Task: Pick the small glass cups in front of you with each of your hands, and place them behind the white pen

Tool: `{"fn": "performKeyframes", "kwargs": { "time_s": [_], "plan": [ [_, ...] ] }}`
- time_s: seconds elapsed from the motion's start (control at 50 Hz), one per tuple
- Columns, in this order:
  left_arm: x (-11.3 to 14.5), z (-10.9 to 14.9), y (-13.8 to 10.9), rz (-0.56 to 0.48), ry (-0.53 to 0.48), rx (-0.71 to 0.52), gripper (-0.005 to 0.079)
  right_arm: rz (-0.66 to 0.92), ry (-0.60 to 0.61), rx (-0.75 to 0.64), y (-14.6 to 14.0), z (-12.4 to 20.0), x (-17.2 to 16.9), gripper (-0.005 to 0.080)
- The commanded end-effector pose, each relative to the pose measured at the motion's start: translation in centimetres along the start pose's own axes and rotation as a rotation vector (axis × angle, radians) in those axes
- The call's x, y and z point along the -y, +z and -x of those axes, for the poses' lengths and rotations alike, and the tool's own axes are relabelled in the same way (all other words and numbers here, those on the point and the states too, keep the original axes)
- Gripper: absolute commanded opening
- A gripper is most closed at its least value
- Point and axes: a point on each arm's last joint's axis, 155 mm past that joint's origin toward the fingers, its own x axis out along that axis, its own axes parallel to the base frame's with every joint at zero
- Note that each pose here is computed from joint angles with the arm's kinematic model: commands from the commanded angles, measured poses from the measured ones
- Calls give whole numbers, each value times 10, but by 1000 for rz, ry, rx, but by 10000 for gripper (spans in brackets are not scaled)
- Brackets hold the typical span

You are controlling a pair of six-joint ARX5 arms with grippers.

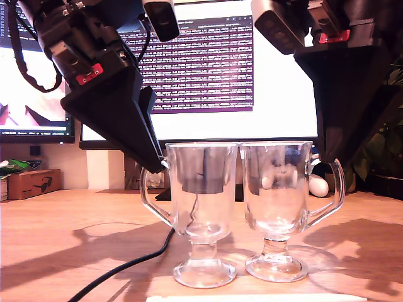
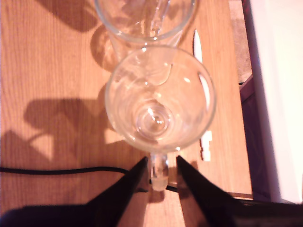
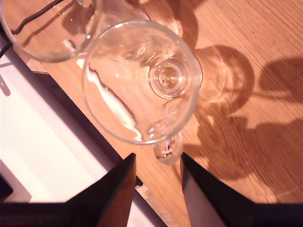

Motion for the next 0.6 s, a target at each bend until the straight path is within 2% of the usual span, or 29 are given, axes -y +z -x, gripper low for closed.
{"fn": "performKeyframes", "kwargs": {
  "time_s": [0.0,0.18,0.36,0.58],
  "plan": [
    [1,-1,4,0,-8,5,166,3,2,9,0,2,-2,269],
    [-8,1,-12,13,46,-71,172,5,1,14,-1,4,-3,269],
    [-9,7,-11,24,45,-75,223,12,-7,50,1,13,-4,268],
    [-18,25,-13,67,69,-79,221,-39,-22,74,-7,27,6,265]
  ]
}}
